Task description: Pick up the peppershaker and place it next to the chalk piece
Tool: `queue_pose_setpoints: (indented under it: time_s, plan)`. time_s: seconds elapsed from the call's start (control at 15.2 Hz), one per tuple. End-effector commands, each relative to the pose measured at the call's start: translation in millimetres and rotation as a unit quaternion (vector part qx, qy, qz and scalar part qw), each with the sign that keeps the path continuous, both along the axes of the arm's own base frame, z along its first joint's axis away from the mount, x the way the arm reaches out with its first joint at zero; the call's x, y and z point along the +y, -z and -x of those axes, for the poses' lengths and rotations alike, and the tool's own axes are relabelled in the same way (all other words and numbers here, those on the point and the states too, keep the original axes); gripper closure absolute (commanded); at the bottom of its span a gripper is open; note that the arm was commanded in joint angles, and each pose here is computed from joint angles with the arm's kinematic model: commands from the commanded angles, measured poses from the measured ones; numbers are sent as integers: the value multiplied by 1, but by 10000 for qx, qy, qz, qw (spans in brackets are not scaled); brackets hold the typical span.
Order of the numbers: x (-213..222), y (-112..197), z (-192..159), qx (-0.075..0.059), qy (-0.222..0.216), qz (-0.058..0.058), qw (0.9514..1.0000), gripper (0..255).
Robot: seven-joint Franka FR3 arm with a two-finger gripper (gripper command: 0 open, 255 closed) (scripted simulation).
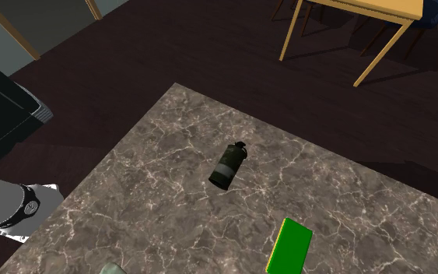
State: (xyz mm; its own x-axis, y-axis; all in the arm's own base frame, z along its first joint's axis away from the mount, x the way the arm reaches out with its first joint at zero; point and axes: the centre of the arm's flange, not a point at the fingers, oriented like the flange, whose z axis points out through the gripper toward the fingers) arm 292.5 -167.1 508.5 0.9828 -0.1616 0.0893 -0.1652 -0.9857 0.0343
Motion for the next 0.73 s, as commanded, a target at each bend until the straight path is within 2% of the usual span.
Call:
queue_pose_setpoints:
  time_s: [0.0, 0.66]
  plan:
    - [-19, 1, 15, 2, -10, 1, 10000, 255]
    - [-127, 1, 91, 2, -10, 1, 10000, 255]
